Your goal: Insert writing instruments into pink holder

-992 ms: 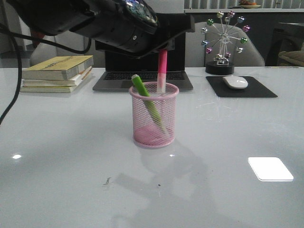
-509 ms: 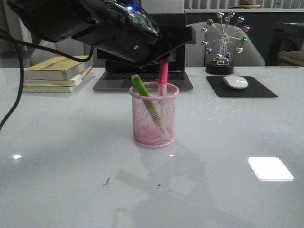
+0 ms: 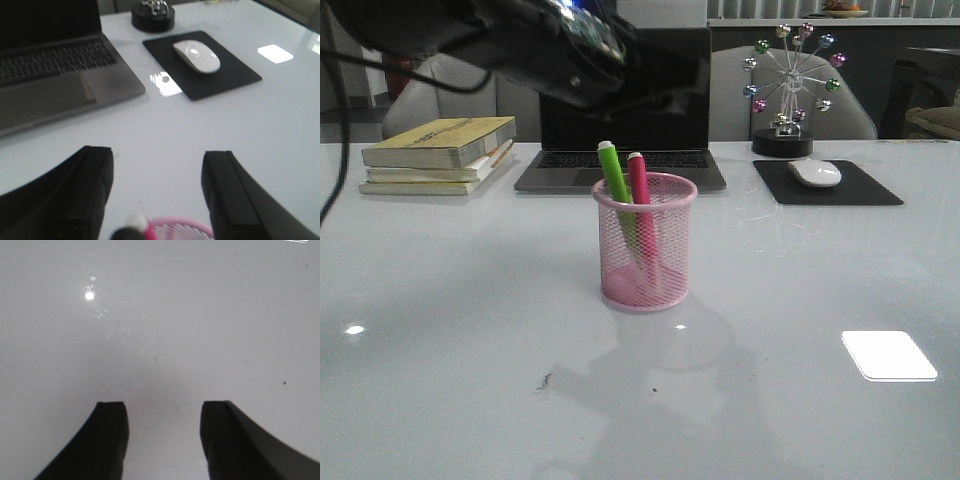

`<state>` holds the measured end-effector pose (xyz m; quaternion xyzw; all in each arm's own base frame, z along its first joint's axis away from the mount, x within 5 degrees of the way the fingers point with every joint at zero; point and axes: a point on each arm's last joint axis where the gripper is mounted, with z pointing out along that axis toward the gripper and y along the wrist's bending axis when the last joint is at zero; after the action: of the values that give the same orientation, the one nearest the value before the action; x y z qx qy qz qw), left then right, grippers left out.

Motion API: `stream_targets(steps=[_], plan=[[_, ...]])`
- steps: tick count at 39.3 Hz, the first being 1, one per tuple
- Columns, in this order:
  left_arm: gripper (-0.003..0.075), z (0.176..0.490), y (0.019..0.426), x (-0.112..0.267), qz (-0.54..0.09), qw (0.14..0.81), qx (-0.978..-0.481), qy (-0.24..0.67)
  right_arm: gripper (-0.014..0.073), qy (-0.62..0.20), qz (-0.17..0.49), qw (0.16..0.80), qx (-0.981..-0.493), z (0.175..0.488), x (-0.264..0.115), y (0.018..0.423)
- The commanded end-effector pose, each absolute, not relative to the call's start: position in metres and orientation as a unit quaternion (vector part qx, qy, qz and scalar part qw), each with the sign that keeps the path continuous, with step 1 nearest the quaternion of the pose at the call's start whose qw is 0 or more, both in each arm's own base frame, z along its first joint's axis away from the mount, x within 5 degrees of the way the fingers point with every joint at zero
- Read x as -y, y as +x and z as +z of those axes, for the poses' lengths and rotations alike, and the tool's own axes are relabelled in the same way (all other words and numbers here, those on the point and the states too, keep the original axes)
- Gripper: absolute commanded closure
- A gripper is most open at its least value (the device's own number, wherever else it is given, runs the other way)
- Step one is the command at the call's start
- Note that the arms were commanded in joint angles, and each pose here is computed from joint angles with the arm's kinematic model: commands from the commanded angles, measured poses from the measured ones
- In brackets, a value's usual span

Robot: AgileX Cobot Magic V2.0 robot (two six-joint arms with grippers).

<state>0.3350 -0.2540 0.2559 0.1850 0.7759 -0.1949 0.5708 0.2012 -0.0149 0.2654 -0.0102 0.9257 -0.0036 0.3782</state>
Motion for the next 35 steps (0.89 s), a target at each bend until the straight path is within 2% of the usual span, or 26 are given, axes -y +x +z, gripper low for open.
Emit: stream_targets(steps=[1,7,17,21,26,35], plan=[[0.0272,0.336,0.333,0.216,-0.194,0.674,-0.699,0.137,0.015,-0.01,-0.015,0.424,-0.906,0.282,0.017,0.204],[0.0337,0.387,0.322,0.162,-0.172,0.706,-0.679,0.105,0.015,-0.01,-0.015,0.424,-0.906,0.282,0.017,0.204],[0.0358,0.428,0.288,0.085,-0.11,0.676,-0.72,0.109,0.015,-0.01,-0.015,0.424,-0.906,0.282,0.017,0.204],[0.0358,0.432,0.274,0.059,-0.077,0.662,-0.738,0.103,0.015,-0.01,-0.015,0.424,-0.906,0.282,0.017,0.204],[0.0358,0.431,0.252,0.029,-0.038,0.67,-0.738,0.071,0.015,-0.01,-0.015,0.424,-0.906,0.282,0.017,0.204],[0.0358,0.4,0.198,-0.01,0.019,0.663,-0.748,0.007,0.015,-0.01,-0.015,0.424,-0.906,0.282,0.017,0.204]])
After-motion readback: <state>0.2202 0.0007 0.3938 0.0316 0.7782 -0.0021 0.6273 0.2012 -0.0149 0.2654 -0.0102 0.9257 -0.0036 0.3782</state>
